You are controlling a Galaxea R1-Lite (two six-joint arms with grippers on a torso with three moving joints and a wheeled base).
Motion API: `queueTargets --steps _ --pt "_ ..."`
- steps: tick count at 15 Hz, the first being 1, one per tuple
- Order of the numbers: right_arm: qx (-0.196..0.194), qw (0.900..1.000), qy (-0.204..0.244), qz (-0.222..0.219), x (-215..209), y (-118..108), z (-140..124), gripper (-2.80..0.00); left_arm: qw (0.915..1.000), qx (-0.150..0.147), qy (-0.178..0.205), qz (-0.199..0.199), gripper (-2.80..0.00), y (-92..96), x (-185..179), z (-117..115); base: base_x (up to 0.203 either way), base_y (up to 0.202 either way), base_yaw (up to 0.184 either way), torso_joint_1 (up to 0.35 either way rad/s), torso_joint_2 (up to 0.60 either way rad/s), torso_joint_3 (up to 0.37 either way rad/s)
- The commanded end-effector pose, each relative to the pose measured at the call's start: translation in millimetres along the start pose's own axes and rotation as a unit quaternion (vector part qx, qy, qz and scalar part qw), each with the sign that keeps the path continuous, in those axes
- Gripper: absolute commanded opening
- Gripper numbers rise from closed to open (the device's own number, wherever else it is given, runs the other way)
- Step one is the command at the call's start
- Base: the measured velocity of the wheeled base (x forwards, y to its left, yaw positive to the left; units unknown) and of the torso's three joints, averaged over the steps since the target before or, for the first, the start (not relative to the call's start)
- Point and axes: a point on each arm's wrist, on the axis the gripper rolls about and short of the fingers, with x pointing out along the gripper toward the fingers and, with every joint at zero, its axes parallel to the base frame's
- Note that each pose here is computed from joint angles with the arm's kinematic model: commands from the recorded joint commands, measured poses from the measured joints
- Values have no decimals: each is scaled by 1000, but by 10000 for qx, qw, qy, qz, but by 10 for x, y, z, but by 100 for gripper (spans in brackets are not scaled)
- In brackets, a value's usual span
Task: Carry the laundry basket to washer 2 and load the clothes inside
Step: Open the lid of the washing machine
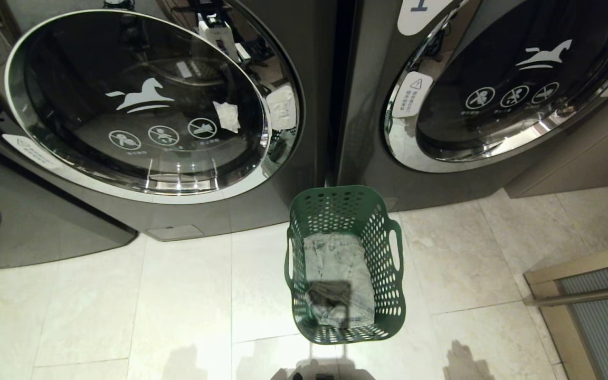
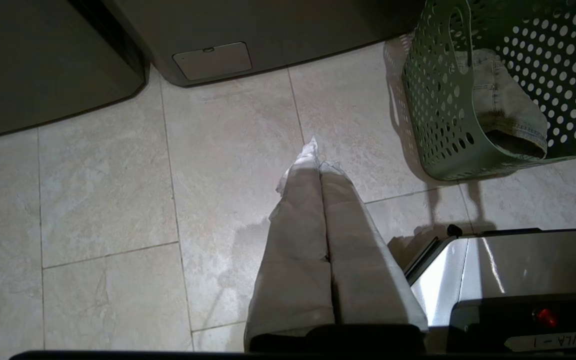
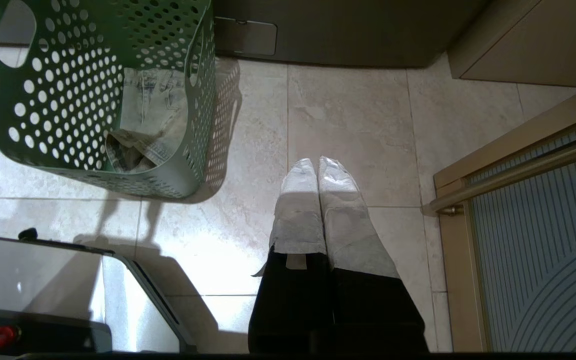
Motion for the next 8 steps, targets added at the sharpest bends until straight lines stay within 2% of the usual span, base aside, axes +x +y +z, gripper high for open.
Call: queueTargets --steps 1,8 --pt "1 10000 11 3 1 0 -1 -280 10000 1 6 4 -280 -1 0 -4 0 0 0 2 2 203" --pt "16 10000 12 -5 1 0 -1 -280 10000 -22 14 4 -280 -1 1 -3 0 0 0 1 4 205"
